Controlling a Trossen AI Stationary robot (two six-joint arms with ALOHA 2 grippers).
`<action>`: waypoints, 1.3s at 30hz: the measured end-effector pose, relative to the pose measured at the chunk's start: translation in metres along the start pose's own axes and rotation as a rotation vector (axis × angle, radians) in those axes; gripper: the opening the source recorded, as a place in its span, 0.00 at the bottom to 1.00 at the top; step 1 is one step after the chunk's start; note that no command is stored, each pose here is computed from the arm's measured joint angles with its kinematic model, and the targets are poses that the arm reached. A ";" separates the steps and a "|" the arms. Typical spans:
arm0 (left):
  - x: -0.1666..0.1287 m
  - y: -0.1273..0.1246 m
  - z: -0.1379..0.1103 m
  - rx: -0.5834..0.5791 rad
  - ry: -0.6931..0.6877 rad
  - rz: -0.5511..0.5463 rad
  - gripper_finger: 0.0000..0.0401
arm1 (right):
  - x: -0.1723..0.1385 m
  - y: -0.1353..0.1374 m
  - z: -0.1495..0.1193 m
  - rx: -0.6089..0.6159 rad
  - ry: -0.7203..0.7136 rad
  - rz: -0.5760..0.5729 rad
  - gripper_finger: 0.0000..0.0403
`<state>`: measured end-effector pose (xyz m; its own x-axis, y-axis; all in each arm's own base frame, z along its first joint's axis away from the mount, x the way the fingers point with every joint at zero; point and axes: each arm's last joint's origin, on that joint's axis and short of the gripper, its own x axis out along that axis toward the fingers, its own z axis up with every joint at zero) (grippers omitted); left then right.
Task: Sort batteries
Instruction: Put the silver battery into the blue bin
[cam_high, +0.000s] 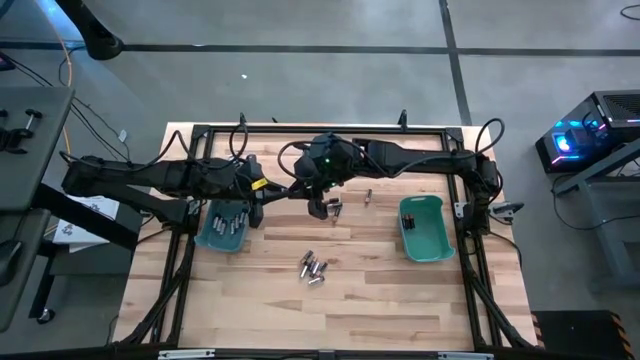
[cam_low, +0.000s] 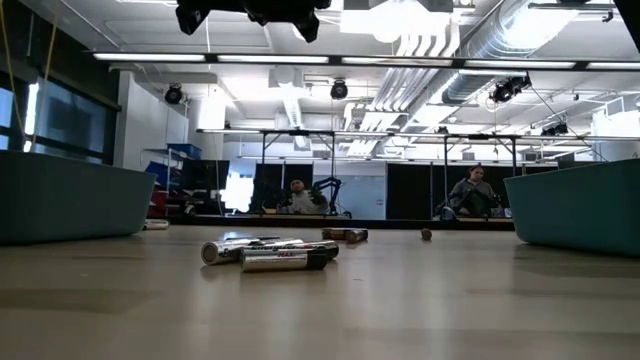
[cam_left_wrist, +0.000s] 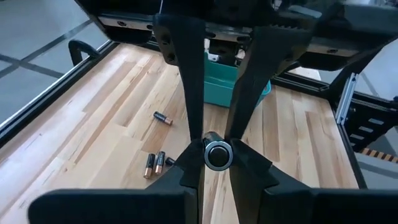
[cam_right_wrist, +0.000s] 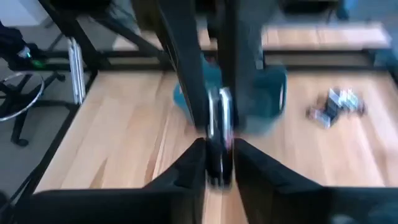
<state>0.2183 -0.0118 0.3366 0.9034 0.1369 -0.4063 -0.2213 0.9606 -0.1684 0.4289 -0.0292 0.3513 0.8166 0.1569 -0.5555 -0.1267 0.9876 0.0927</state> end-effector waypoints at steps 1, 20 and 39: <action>-0.001 0.000 0.000 -0.008 -0.001 0.003 0.10 | -0.001 -0.003 -0.003 0.025 0.027 -0.003 0.22; -0.092 0.013 0.040 -0.037 -0.539 0.004 0.10 | -0.006 0.005 0.019 0.103 -0.367 0.096 0.40; -0.085 -0.001 0.066 0.054 -0.799 -0.154 0.11 | -0.084 0.018 0.095 -0.228 -0.733 -0.042 0.40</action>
<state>0.1661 -0.0082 0.4303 0.9160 0.1143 0.3844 -0.0741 0.9902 -0.1180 0.4114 -0.0252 0.4778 0.9778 0.1537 0.1426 -0.1349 0.9819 -0.1330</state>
